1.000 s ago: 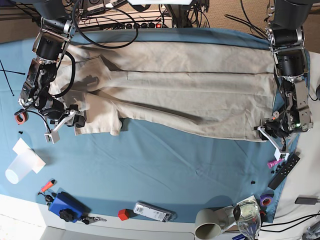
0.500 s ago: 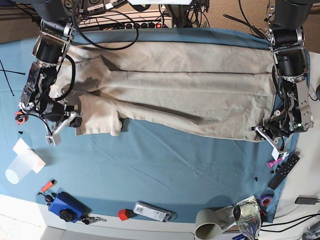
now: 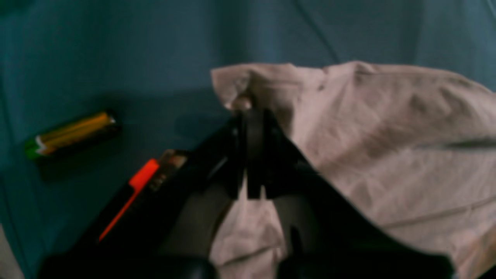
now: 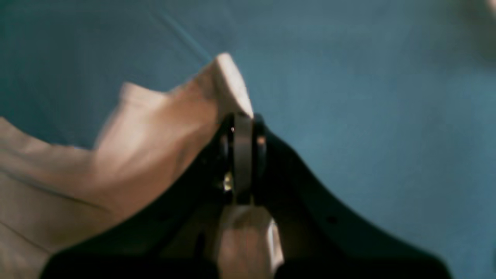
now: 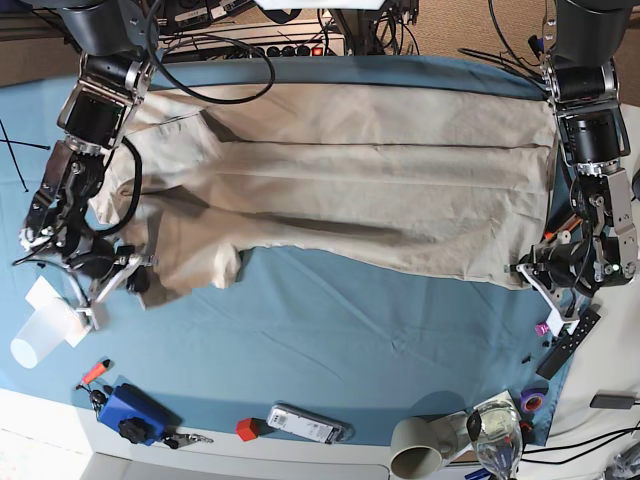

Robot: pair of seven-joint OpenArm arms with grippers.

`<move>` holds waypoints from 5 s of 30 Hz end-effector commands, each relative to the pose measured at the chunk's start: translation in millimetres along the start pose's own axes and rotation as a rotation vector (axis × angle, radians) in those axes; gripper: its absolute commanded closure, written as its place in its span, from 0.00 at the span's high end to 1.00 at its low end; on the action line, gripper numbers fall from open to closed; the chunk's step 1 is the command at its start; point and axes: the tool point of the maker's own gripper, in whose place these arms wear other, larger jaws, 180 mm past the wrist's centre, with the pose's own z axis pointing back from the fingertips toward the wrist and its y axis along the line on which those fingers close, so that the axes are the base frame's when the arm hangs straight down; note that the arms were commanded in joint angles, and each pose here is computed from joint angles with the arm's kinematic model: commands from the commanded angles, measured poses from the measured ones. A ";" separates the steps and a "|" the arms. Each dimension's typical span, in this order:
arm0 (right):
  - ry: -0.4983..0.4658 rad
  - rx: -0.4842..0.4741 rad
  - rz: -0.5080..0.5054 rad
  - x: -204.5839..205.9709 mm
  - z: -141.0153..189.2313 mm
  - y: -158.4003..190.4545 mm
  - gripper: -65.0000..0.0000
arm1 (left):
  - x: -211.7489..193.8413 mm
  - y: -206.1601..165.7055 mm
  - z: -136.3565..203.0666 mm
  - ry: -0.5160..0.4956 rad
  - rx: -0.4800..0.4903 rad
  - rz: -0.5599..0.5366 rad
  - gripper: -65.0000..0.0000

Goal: Fold the T-shirt properly
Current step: 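Fold the hem up over the shoulder fold with both grippers, then release the left gripper and lift it off the strip's end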

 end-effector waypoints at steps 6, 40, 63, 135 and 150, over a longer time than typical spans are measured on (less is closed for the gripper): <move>-0.059 0.040 0.018 25.0 14.1 7.1 0.00 | 20.3 5.8 21.2 -0.049 0.039 -0.047 0.00; -0.052 0.073 0.029 -38.5 74.4 11.2 0.00 | -51.9 12.7 63.8 -0.069 0.010 -0.156 0.00; -0.004 -0.032 -0.002 -102.3 139.3 -6.1 0.00 | -92.6 5.2 86.0 -0.050 0.074 -0.240 0.00; 0.096 -0.064 -0.032 -140.4 149.7 -11.6 0.29 | -200.1 -12.8 50.3 0.127 0.011 0.064 0.00; 0.055 -0.065 -0.030 -133.0 149.1 -11.9 0.29 | -110.7 -67.1 125.4 -0.281 -0.131 -0.172 0.00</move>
